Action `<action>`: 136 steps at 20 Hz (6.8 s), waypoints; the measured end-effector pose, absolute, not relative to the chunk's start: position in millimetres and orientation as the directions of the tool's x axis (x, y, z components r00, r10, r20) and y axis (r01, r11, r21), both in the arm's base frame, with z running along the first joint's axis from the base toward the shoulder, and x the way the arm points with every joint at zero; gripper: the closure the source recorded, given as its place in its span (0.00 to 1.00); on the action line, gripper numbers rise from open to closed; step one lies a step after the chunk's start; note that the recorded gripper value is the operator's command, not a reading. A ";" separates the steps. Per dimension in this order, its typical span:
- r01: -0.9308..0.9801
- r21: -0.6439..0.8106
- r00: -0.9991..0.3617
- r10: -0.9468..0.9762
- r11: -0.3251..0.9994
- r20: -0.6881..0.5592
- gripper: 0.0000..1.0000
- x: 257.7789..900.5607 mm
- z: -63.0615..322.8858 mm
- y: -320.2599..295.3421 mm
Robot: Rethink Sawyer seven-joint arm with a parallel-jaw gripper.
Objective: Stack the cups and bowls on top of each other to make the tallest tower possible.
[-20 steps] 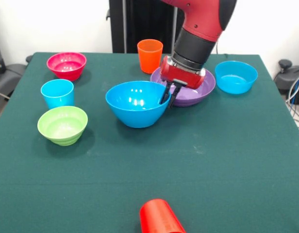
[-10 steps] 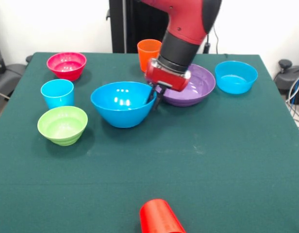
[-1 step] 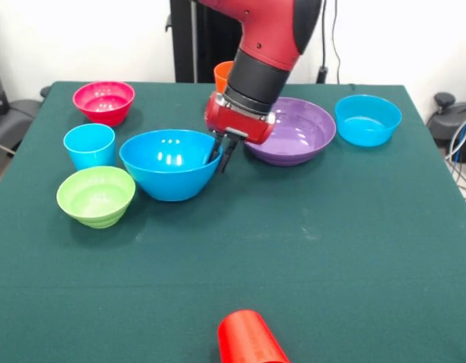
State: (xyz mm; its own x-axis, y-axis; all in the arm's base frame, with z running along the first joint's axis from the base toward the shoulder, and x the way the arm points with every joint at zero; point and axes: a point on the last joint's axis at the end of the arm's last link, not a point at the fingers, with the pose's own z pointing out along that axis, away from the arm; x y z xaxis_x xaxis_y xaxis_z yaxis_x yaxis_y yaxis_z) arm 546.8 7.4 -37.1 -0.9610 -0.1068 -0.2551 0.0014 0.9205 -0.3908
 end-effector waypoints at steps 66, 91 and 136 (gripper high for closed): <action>-0.028 -0.557 -0.786 -0.363 0.830 -0.501 1.00 645.4 -38.7 39.0; 0.105 -0.149 -0.819 0.001 0.983 -0.573 1.00 677.0 -42.8 -23.4; 0.373 0.466 -0.855 0.493 0.802 -0.163 1.00 664.0 21.3 27.8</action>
State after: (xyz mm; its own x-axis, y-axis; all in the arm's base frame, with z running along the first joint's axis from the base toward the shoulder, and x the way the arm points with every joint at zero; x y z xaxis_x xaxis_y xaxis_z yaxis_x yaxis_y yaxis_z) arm 664.0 27.8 21.3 -0.8547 0.4927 -0.1635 0.3733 0.8022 0.4660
